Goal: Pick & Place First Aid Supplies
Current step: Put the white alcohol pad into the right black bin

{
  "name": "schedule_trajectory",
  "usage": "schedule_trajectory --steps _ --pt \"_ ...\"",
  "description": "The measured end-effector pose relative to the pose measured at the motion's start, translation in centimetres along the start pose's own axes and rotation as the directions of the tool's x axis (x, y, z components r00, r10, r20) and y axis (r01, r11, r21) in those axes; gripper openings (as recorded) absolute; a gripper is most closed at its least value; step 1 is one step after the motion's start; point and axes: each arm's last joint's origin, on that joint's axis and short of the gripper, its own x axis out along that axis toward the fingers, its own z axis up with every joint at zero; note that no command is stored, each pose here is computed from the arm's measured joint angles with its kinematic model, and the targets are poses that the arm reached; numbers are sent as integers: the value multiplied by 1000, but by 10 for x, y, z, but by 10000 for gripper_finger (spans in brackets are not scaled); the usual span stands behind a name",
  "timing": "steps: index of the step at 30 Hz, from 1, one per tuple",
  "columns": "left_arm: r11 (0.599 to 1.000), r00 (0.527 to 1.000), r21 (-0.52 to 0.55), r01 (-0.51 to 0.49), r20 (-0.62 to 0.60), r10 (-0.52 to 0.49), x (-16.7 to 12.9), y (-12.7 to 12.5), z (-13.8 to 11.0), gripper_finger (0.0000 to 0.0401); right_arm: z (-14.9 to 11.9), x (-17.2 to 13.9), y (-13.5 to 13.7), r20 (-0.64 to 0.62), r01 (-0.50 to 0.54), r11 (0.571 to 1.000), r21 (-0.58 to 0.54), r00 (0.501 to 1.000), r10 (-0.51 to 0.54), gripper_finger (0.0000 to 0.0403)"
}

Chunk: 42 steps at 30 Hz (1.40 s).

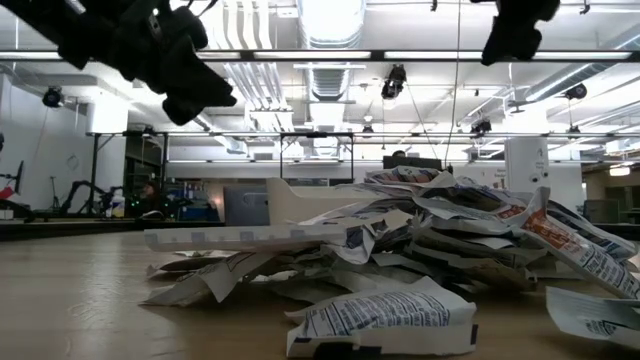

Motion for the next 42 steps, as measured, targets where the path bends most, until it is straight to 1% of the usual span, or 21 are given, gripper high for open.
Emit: schedule_trajectory --steps 3,9,14,17,22,28,34,37,39,42 --pt "1000 999 -12 -3 -50 3 -4 -6 9 94 -16 2 -7 89 -37 999 4 995 37 63" --pt "999 990 -38 -26 -139 20 -7 -24 28 94 -48 6 -19 205 -104 994 19 974 98 59" --pt "998 981 -51 -40 -192 30 2 -43 36 94 -70 8 -28 292 -160 986 52 946 138 64" --pt "997 974 -76 -26 -227 8 13 -55 36 94 -81 10 -33 341 -193 979 72 927 158 70" --pt "992 947 -127 -16 -319 -25 38 -75 28 94 -96 13 -39 446 -265 960 87 872 200 78" --pt "986 902 -165 -17 -428 -56 72 -104 13 94 -106 15 -42 546 -338 940 54 798 256 85" --pt "986 848 -159 -38 -527 -52 97 -128 -1 94 -112 15 -45 565 -360 931 61 782 265 87" --pt "987 830 -153 -38 -555 -54 110 -141 -6 94 -114 16 -45 568 -365 929 65 779 266 83" --pt "988 802 -142 -59 -596 -37 118 -147 -12 94 -115 18 -46 570 -368 928 64 777 269 82" --pt "984 750 -130 -117 -661 2 128 -154 -21 94 -114 19 -46 574 -374 925 61 771 274 84"
